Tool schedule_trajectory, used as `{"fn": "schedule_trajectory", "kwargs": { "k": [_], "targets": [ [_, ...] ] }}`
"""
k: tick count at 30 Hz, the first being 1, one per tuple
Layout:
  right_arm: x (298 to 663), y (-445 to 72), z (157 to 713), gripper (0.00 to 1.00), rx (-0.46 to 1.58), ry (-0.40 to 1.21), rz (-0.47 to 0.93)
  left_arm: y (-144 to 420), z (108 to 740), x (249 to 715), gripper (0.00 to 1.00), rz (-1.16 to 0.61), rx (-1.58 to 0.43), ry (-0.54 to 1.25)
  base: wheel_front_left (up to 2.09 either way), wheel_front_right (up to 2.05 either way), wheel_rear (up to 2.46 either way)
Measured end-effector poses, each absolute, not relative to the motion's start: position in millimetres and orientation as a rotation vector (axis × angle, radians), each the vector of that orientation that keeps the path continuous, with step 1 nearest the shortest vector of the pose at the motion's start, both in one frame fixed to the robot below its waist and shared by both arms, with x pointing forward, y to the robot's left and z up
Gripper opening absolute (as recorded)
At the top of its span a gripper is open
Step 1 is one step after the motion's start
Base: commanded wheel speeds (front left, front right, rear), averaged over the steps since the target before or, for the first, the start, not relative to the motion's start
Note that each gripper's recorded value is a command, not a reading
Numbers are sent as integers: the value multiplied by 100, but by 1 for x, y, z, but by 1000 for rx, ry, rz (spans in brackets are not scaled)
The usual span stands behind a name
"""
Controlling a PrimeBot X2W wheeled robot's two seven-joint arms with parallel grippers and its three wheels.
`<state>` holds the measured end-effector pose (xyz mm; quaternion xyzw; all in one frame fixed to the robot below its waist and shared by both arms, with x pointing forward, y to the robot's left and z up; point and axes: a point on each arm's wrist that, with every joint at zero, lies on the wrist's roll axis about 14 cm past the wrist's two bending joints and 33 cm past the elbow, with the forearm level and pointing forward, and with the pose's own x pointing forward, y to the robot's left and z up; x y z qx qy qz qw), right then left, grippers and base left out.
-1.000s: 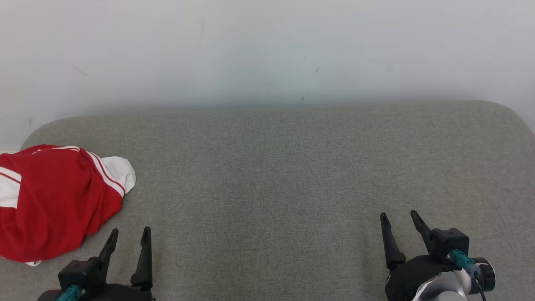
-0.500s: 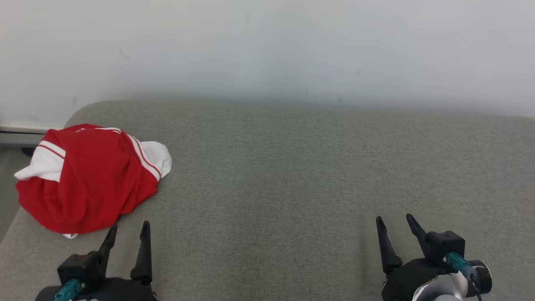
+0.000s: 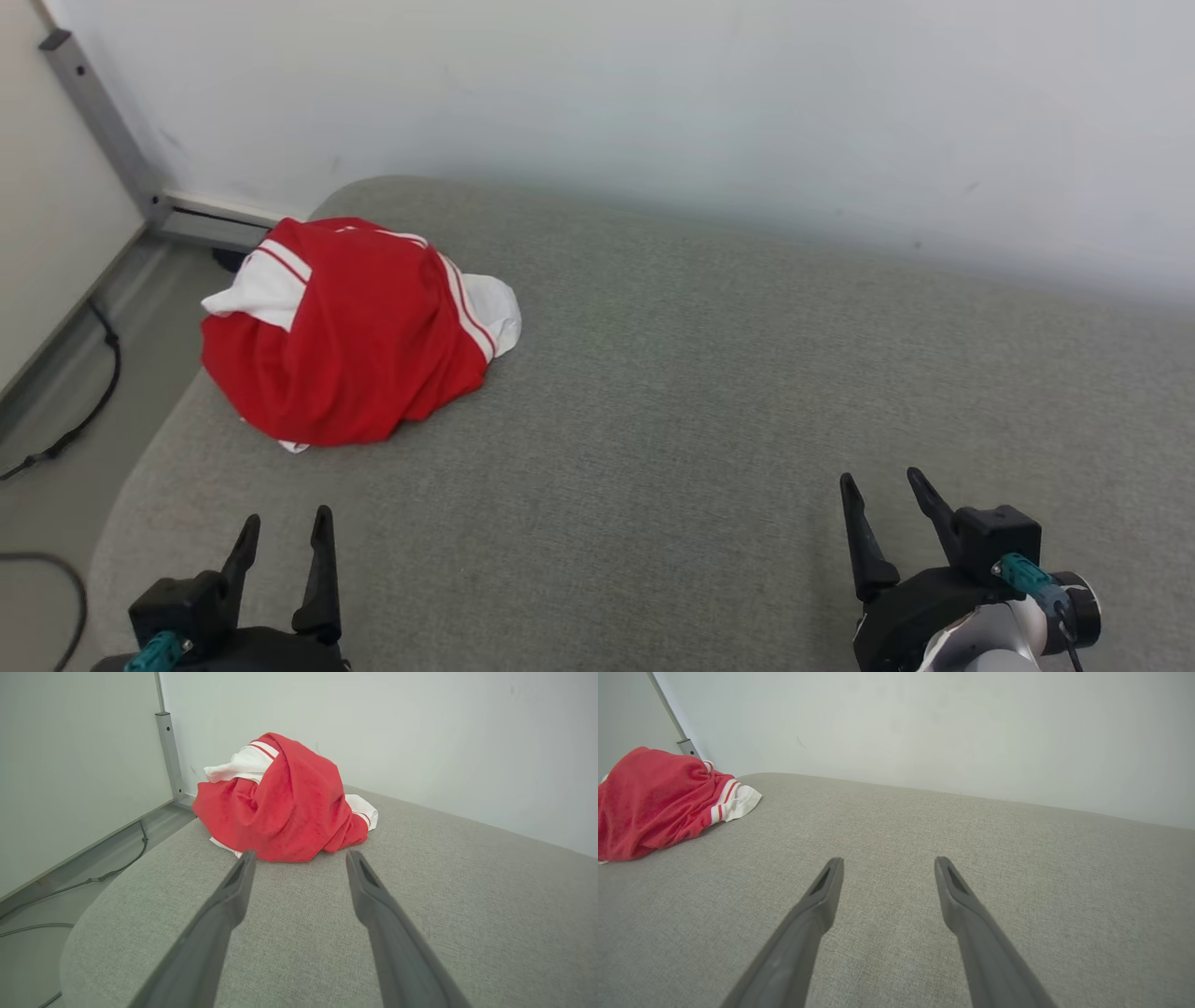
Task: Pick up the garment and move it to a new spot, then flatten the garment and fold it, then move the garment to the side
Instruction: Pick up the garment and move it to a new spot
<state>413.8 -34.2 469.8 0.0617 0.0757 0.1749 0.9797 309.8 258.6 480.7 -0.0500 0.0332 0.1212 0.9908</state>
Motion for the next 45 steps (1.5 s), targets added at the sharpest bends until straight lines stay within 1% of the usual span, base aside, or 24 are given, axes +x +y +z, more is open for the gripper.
{"fn": "schedule_trajectory", "kwargs": {
  "k": [6, 11, 18, 24, 28, 32, 38, 45],
  "targets": [
    [415, -7, 467, 100, 122, 164, 429, 278, 474, 292, 100, 331, -143, 101, 0, 0, 0],
    [416, 14, 466, 100, 115, 168, 489, 293, 475, 292, 100, 379, -169, 119, 0, 0, 0],
    [421, 20, 454, 100, 89, 200, 527, 300, 471, 317, 100, 349, -165, 196, 0, 0, 0],
    [427, 22, 455, 100, 77, 193, 555, 324, 475, 348, 100, 372, -174, 243, 0, 0, 0],
    [436, 11, 458, 100, 40, 172, 548, 326, 465, 368, 100, 343, -160, 319, 0, 0, 0],
    [443, -8, 453, 100, 12, 182, 519, 321, 459, 394, 100, 319, -158, 357, 0, 0, 0],
    [453, -29, 446, 100, 8, 204, 472, 329, 420, 408, 100, 366, -146, 504, 0, 0, 0],
    [464, -64, 421, 100, -8, 269, 392, 321, 385, 439, 100, 366, -128, 601, 0, 0, 0]
  ]
}}
